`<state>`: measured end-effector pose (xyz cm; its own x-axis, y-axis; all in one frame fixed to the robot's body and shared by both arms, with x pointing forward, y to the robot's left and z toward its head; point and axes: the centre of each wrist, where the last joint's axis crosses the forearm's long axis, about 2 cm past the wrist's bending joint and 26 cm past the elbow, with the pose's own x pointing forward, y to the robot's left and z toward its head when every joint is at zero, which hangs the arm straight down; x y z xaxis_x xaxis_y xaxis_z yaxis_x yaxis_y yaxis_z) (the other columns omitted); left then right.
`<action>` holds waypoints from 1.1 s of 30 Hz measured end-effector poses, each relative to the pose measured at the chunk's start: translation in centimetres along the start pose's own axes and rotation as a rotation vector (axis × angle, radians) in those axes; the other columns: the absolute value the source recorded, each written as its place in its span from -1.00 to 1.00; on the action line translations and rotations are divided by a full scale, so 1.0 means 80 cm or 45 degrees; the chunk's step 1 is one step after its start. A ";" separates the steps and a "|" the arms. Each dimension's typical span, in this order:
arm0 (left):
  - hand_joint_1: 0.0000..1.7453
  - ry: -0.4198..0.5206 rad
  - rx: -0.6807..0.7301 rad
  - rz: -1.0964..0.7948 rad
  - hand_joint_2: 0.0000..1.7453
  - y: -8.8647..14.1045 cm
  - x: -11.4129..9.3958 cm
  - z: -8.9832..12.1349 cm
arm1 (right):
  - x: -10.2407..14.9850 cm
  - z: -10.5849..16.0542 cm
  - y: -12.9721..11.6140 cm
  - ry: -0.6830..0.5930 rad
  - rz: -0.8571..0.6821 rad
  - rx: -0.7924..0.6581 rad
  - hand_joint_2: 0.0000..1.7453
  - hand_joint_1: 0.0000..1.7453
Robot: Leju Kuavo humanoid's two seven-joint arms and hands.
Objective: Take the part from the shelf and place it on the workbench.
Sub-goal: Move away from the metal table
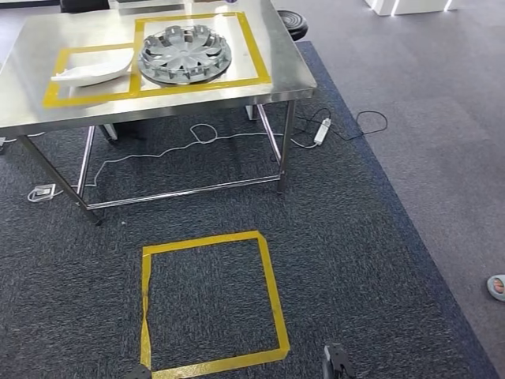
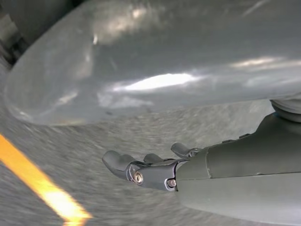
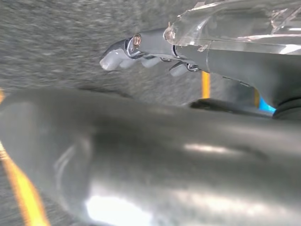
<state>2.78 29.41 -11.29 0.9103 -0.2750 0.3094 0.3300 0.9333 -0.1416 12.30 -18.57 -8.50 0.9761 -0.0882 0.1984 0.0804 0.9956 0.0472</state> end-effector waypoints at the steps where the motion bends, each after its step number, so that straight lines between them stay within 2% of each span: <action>1: -1.00 -0.043 -0.016 -0.017 -1.00 -0.003 0.002 -0.001 | 0.006 0.001 0.003 -0.016 -0.028 0.004 -1.00 -1.00; 4: -1.00 -0.123 -0.044 -0.053 -1.00 -0.007 0.006 -0.003 | 0.010 0.001 0.004 -0.048 -0.092 -0.004 -1.00 -1.00; 8: -1.00 -0.050 -0.038 -0.059 -1.00 -0.011 0.004 -0.003 | 0.013 0.002 0.004 -0.085 -0.098 -0.030 -1.00 -1.00; 13: -1.00 0.050 -0.028 0.047 -1.00 -0.011 -0.002 -0.001 | 0.012 0.002 0.003 -0.125 -0.076 -0.052 -1.00 -1.00; 17: -1.00 0.049 -0.025 0.094 -1.00 -0.009 -0.003 -0.001 | 0.015 0.001 0.001 -0.129 -0.044 -0.055 -1.00 -1.00; 22: -1.00 -0.023 -0.002 0.144 -1.00 -0.008 -0.006 0.000 | 0.007 -0.001 -0.010 -0.118 0.000 -0.058 -1.00 -1.00; 28: -1.00 -0.027 0.007 0.171 -1.00 -0.011 -0.012 0.001 | 0.000 -0.003 -0.018 -0.119 0.025 -0.069 -1.00 -1.00; 33: -1.00 0.056 0.022 0.213 -1.00 -0.009 -0.013 0.002 | 0.002 -0.003 -0.018 -0.155 0.084 -0.060 -1.00 -1.00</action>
<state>1.55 29.08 -11.38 0.9625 -0.1247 0.2410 0.1687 0.9706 -0.1716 12.35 -20.05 -8.77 0.9481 -0.0224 0.3173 0.0287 0.9995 -0.0154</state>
